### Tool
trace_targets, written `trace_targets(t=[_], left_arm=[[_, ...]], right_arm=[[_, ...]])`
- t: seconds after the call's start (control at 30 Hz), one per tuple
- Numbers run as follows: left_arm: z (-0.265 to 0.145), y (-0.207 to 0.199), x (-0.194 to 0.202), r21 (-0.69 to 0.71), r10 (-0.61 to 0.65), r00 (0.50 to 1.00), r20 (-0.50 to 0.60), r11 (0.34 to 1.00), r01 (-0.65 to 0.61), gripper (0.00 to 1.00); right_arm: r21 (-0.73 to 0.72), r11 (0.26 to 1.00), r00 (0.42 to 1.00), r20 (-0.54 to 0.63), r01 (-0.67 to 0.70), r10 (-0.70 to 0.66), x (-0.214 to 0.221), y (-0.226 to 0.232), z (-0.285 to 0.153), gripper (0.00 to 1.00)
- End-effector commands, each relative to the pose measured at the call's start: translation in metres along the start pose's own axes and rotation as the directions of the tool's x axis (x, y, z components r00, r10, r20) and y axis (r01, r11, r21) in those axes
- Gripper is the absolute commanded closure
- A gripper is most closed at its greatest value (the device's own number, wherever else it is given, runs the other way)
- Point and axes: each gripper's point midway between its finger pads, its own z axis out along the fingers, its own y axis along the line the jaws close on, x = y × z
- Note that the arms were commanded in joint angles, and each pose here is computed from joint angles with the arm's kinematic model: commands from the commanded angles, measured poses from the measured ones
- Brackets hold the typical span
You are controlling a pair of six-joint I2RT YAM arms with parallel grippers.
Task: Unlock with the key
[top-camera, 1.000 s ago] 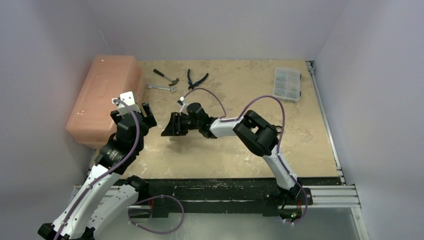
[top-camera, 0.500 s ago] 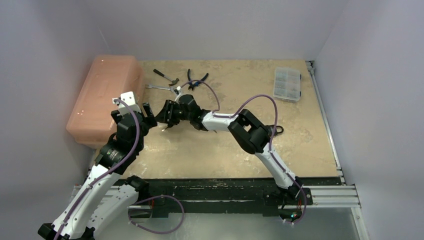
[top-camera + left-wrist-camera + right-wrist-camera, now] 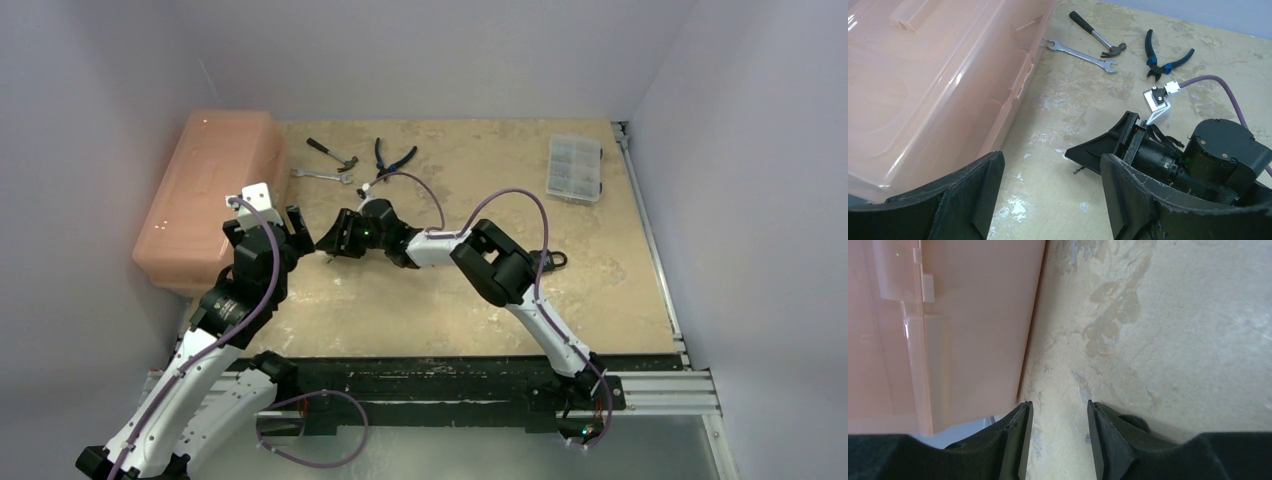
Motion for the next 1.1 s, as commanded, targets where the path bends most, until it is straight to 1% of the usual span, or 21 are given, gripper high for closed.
trace_targets(t=[0.0,0.1,0.2,0.4,0.57,0.63,0.7,0.73,0.8,0.83,0.9,0.97,1.07], left_arm=[[0.002,-0.002,-0.008,0.011,-0.002,0.999,0.032,1.000,0.002,0.25],[0.002,-0.002,-0.008,0.009,-0.002,0.999,0.032,1.000,0.002,0.25],[0.002,-0.003,-0.008,0.010,0.000,1.000,0.031,1.000,0.000,0.25],[0.002,-0.002,-0.007,0.006,0.002,1.000,0.029,1.000,-0.002,0.25],[0.002,-0.002,-0.009,0.005,0.000,1.000,0.031,1.000,0.000,0.25],[0.002,-0.001,-0.008,0.003,0.001,1.000,0.031,1.000,-0.001,0.25],[0.002,-0.001,-0.008,0.002,0.003,1.000,0.030,1.000,-0.003,0.25],[0.002,-0.001,-0.008,0.003,0.002,1.000,0.031,1.000,-0.002,0.25],[0.002,-0.001,-0.009,0.000,0.002,0.999,0.033,1.000,-0.002,0.25],[0.002,-0.001,-0.009,-0.001,0.002,0.999,0.032,1.000,-0.002,0.26],[0.002,0.000,-0.009,-0.004,0.002,0.999,0.033,1.000,-0.002,0.26],[0.002,0.001,-0.009,-0.005,0.000,0.999,0.036,1.000,0.000,0.26],[0.001,0.002,-0.011,-0.007,-0.004,0.999,0.041,1.000,0.004,0.26]], right_arm=[[0.083,0.996,1.000,-0.006,-0.017,0.017,0.005,-0.027,-0.017,0.48],[0.113,0.993,1.000,-0.006,-0.018,0.019,0.011,-0.039,-0.034,0.49],[0.111,0.994,1.000,0.006,-0.021,0.021,0.011,-0.041,-0.052,0.49],[0.130,0.991,0.999,0.037,-0.012,0.007,0.016,-0.045,-0.102,0.50],[0.153,0.985,0.996,0.043,0.076,-0.083,0.015,-0.035,-0.131,0.50],[0.163,0.972,0.984,0.028,0.168,-0.175,0.011,-0.025,-0.134,0.49],[0.187,0.941,0.958,0.007,0.282,-0.288,0.007,-0.014,-0.132,0.47],[0.213,0.915,0.936,0.001,0.343,-0.351,0.002,-0.009,-0.129,0.44],[0.275,0.840,0.877,-0.027,0.467,-0.479,-0.002,-0.002,-0.121,0.35],[0.300,0.801,0.847,-0.044,0.518,-0.530,-0.005,0.001,-0.117,0.32],[0.344,0.734,0.795,-0.065,0.585,-0.603,-0.012,0.003,-0.107,0.25],[0.375,0.683,0.755,-0.078,0.627,-0.651,-0.021,0.005,-0.094,0.20],[0.413,0.616,0.708,-0.112,0.671,-0.697,-0.028,-0.002,-0.079,0.17]])
